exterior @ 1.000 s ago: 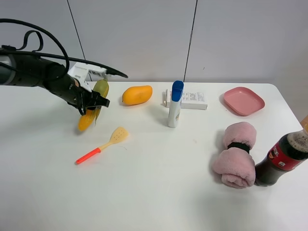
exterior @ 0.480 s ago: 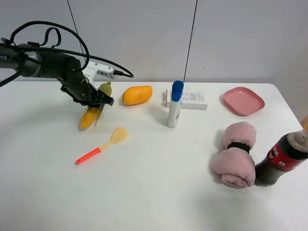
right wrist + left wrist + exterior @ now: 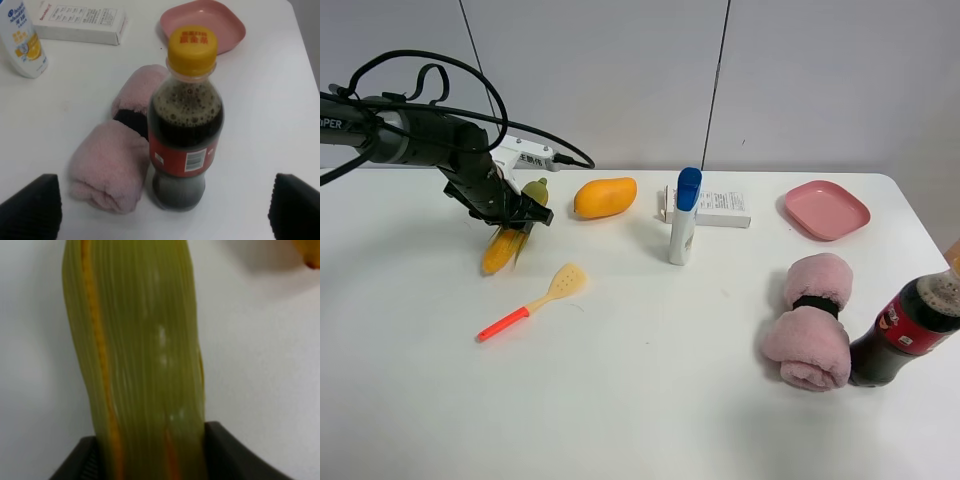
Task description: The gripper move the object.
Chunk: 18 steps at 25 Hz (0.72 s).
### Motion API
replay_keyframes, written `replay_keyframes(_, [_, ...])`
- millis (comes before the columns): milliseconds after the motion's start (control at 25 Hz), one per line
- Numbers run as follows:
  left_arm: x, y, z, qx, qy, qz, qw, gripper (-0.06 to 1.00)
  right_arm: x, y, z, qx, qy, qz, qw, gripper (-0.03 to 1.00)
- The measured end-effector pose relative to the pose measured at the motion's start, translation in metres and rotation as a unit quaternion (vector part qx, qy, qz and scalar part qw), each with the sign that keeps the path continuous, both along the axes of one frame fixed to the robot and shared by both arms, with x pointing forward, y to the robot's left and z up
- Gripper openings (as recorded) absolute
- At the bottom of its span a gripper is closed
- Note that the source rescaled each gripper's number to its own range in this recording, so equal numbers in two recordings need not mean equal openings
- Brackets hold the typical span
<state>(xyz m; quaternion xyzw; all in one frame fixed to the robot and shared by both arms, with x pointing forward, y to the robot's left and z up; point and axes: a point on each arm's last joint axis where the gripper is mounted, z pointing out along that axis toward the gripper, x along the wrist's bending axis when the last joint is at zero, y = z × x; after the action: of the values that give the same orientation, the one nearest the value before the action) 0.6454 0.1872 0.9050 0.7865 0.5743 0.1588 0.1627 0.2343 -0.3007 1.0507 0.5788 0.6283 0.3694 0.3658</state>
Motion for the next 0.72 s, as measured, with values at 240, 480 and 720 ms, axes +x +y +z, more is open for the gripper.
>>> replay_keyframes(240, [-0.0004, 0.0003, -0.0002, 0.002, 0.002, -0.001, 1.000, 0.00, 0.0000, 0.0000, 0.0000, 0.000, 0.000, 0.000, 1.000, 1.00])
replay_keyframes(480, [0.0007, 0.0007, 0.0003, 0.008, -0.005, -0.007, 1.000, 0.67, 0.0000, 0.0000, 0.0000, 0.000, 0.000, 0.000, 1.000, 1.00])
replay_keyframes(720, [-0.0009, 0.0015, 0.0021, 0.009, 0.002, -0.002, 1.000, 0.99, 0.0000, 0.0000, 0.0000, 0.000, 0.000, 0.000, 1.000, 1.00])
